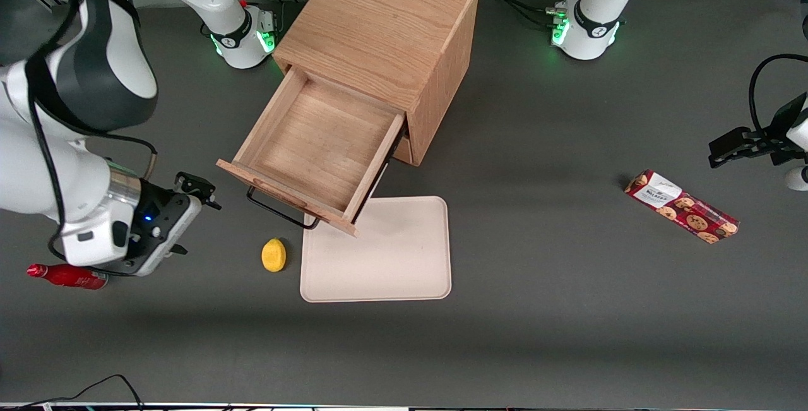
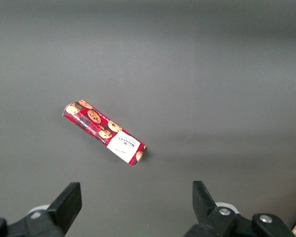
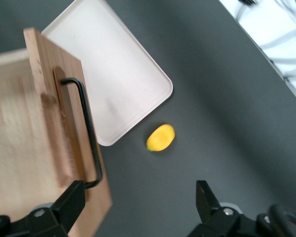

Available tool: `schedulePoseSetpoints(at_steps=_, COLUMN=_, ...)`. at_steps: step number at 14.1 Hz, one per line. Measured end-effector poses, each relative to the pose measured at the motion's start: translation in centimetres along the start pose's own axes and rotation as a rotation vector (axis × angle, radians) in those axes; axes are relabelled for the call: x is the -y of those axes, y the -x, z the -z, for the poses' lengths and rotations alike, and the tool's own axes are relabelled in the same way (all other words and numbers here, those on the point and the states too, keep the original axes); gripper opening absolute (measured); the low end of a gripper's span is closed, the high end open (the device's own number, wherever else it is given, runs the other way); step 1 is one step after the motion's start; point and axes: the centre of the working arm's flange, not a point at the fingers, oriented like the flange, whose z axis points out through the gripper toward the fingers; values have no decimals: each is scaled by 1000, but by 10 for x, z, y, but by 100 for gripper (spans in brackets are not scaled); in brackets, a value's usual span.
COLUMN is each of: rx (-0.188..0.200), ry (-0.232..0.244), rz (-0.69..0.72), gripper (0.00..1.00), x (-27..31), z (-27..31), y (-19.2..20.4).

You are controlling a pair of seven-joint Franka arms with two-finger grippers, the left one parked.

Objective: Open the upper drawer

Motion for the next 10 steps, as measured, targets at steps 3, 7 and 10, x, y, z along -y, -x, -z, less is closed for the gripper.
schedulePoseSetpoints(at_steps=3, rx=11, ry=4, rz=-302, gripper=100, x=23, z=22, y=14)
schedulePoseSetpoints(at_steps=7, rx=54, ry=90, rz=-497, gripper=100, x=25, z=34, y=51)
schedulePoseSetpoints(at_steps=10, rx=72, ry=105, rz=-614, gripper=100, x=3, z=42, y=101)
